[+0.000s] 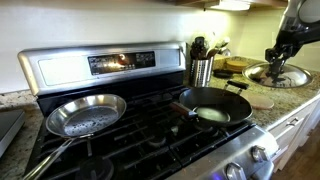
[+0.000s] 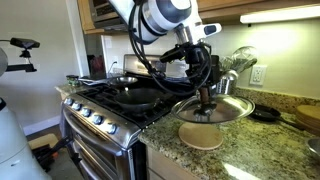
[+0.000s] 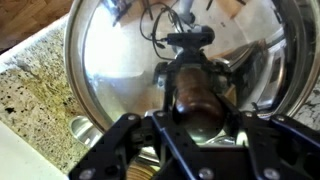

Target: Remove the lid for the pot.

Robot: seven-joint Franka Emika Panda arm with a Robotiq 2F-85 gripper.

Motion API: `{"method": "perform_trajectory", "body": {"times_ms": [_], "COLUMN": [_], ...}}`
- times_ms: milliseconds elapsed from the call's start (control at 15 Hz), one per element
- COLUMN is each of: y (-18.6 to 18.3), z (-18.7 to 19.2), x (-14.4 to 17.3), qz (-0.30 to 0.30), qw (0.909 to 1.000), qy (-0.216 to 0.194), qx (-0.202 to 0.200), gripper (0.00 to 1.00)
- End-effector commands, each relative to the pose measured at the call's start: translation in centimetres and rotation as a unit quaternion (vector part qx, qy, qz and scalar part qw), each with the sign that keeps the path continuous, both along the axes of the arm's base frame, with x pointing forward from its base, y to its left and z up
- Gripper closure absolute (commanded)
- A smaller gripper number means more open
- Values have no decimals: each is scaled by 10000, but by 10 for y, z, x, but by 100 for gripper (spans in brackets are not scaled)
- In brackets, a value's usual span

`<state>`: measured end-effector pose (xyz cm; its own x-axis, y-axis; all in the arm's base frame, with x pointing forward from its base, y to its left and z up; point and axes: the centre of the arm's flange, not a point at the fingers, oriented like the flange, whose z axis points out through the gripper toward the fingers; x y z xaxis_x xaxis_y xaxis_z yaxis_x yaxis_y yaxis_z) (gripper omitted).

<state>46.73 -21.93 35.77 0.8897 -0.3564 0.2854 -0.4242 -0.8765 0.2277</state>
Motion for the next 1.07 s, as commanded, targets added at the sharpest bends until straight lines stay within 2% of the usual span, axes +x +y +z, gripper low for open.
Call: {"method": "perform_trajectory", "body": {"times_ms": [0,267,600,1000], "y": [-26,-29,-5,16], "z": [-25,-53,-70,-90], "x": [23,38,55,55], "qz": [-136,-142,-119,-141], "qw": [9999,9998,9991,9974], "qy": [-81,16,-59,2], "qx": [-64,100,397,709], "gripper": [80,80,80,80]}}
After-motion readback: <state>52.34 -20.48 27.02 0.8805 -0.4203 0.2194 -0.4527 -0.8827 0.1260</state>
